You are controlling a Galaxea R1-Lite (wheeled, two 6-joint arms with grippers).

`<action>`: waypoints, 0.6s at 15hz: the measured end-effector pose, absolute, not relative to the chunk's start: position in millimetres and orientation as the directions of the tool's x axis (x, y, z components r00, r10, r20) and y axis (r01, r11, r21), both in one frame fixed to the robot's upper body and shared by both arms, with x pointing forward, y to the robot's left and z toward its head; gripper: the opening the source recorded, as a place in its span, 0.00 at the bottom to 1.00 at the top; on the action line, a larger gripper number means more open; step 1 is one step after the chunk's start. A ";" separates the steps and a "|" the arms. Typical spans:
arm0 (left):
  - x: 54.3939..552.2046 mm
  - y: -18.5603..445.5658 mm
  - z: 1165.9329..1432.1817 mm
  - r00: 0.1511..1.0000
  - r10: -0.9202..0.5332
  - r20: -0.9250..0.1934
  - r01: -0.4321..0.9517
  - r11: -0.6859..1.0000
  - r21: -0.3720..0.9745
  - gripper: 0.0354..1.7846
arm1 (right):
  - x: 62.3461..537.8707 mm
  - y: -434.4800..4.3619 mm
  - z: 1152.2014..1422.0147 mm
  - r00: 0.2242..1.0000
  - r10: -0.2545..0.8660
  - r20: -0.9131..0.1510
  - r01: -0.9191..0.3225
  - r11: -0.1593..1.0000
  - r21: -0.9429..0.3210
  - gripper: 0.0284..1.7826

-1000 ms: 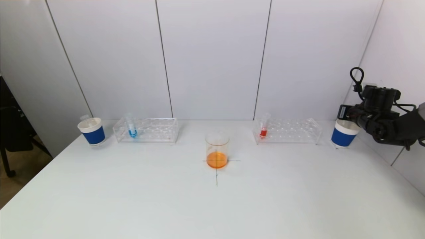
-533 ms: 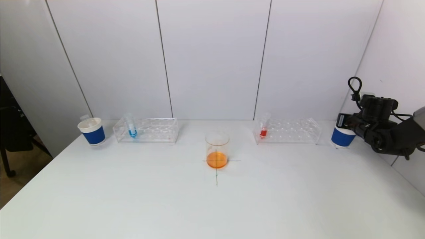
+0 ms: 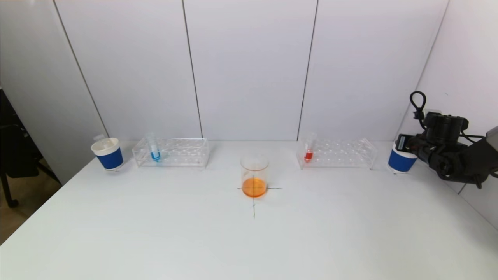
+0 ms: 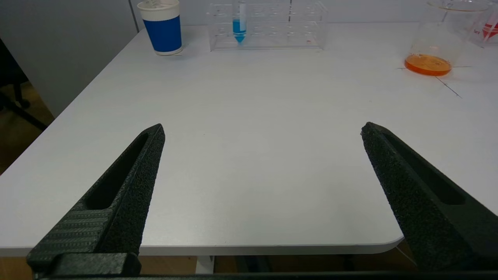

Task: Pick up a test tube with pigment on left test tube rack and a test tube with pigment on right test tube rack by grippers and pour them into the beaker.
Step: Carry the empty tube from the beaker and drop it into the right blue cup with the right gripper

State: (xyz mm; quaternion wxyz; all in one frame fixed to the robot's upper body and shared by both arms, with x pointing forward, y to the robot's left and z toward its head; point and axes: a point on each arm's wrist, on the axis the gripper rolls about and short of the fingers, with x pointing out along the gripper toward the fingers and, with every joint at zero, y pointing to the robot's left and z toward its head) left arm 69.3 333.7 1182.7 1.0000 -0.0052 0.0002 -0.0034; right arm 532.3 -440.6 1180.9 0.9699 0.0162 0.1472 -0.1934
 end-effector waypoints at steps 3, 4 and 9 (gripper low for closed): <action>69.3 333.7 1182.7 1.000 -0.006 0.000 0.006 1.000 -0.010 0.99 | 531.9 -440.5 1181.6 0.883 -0.369 -0.291 0.379 0.925 -0.024 0.28; 69.3 333.7 1182.7 1.000 -0.007 0.000 0.007 1.000 -0.010 0.99 | 531.9 -440.7 1182.1 0.883 -0.370 -0.290 0.379 0.925 -0.024 0.29; 69.3 333.7 1182.7 1.000 -0.006 0.000 0.006 1.000 -0.010 0.99 | 531.7 -441.2 1182.7 0.883 -0.371 -0.289 0.380 0.925 -0.023 0.57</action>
